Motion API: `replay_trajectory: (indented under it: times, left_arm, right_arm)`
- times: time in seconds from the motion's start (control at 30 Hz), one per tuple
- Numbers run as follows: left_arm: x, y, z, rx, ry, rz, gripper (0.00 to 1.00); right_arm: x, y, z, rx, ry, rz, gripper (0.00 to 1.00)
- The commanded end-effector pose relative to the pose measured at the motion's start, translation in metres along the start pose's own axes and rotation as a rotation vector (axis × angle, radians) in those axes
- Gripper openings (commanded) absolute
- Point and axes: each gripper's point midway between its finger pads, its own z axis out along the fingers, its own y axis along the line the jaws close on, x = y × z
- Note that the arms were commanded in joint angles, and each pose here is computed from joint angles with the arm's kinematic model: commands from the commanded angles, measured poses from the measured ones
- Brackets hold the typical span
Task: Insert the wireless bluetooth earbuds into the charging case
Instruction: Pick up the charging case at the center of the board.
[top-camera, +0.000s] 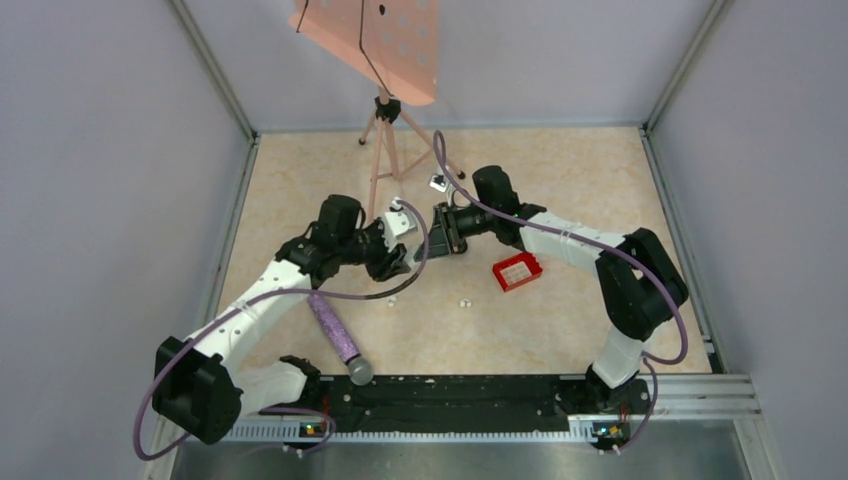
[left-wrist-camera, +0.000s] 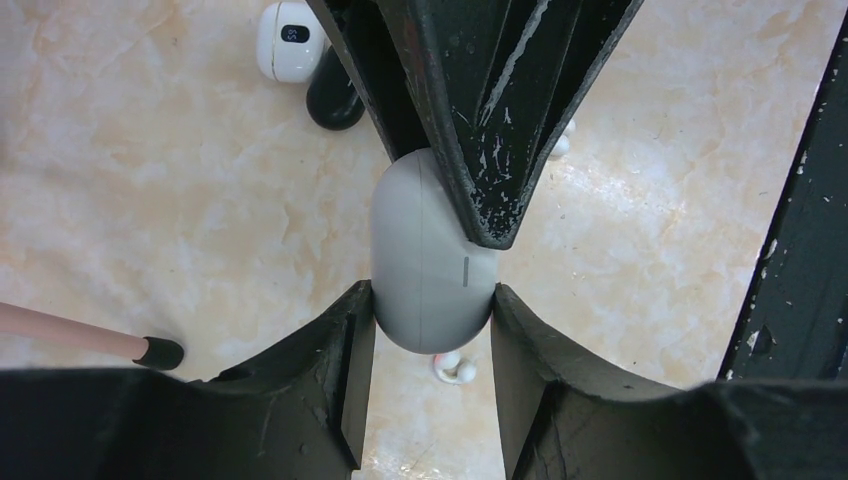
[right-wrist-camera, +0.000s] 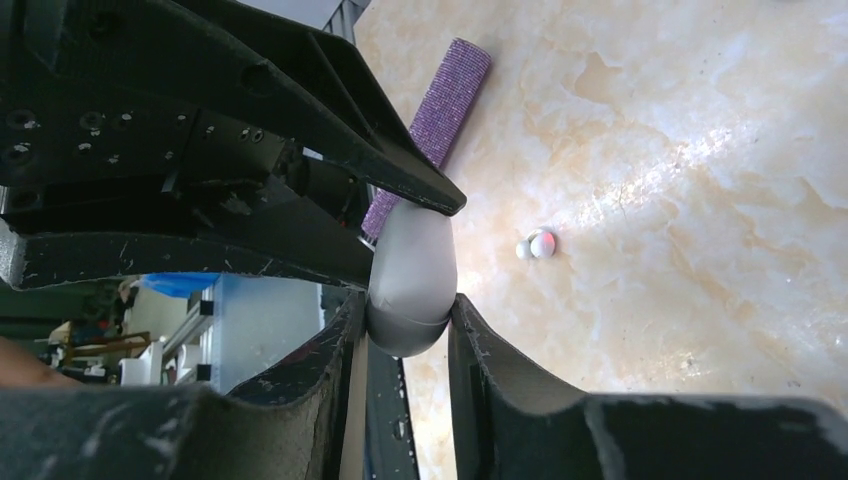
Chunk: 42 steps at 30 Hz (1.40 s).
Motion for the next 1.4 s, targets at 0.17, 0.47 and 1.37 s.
replay_trajectory:
  times: [0.17, 0.47, 1.37]
  left_arm:
    - [-0.035, 0.011, -0.008, -0.064, -0.093, 0.053, 0.34]
    - [-0.104, 0.004, -0.046, 0.014, -0.361, -0.271, 0.73]
    - [-0.21, -0.012, -0.078, 0.458, -0.61, -0.265, 0.11]
  right_arm:
    - [-0.024, 0.021, -0.001, -0.068, -0.059, -0.145, 0.0]
    - [-0.091, 0.074, -0.072, 0.023, -0.316, -0.416, 0.0]
    - [-0.129, 0.121, -0.1, 0.092, -0.379, -0.62, 0.2]
